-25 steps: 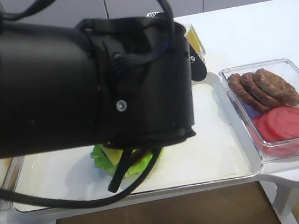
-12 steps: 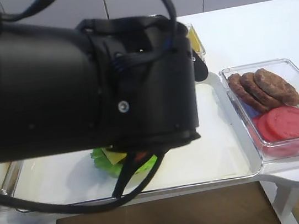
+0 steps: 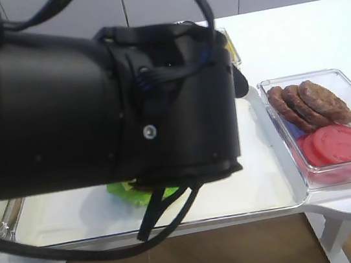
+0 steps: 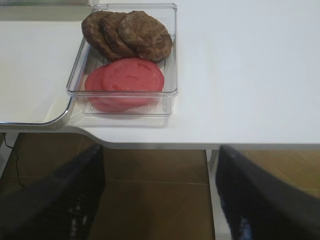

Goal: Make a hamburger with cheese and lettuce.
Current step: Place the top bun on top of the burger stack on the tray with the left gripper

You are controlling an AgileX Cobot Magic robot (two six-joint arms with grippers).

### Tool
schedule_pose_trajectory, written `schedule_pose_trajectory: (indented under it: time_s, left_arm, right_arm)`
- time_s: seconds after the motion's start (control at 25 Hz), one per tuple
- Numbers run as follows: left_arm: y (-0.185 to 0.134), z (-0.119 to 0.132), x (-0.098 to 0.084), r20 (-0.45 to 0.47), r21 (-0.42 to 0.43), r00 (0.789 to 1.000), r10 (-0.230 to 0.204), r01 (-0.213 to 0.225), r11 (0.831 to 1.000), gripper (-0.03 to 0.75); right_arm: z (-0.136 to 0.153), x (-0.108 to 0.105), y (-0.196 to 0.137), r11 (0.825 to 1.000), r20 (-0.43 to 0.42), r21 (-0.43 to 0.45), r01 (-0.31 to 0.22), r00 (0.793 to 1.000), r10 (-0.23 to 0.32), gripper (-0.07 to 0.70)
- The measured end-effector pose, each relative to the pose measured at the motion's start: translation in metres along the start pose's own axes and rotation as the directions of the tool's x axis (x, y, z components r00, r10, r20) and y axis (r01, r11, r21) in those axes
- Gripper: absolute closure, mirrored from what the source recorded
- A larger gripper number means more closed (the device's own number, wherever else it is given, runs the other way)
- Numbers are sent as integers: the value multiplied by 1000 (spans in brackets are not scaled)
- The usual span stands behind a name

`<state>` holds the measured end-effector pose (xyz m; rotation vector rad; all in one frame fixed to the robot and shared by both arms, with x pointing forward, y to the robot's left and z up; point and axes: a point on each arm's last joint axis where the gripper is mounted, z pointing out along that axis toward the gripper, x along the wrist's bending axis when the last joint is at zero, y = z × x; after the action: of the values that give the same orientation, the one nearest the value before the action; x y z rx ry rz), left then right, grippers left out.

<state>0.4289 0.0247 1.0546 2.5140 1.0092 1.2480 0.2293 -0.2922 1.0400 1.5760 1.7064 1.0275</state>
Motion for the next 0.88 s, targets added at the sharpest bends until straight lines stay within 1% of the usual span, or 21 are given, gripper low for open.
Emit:
schedule_pose_trajectory:
  time_s: [0.16,0.6,0.72,0.88]
  left_arm:
    - [-1,0,-2,17,15,1000,-13,13,1000,412]
    - [-2,0,-2,19,17,1000,-16,15,1000,412]
    - [-1,0,-2,22,14,999,-32,32,999,411]
    - [0,0,-3,37,-1,999,-38,38,999,389]
  right_arm:
    - [0,0,0,1000,0,0,0,1000,0,92]
    - [0,0,0,1000,0,0,0,1000,0,92]
    - [0,0,0,1000,0,0,0,1000,0,92]
    - [0,0,0,1000,0,0,0,1000,0,92]
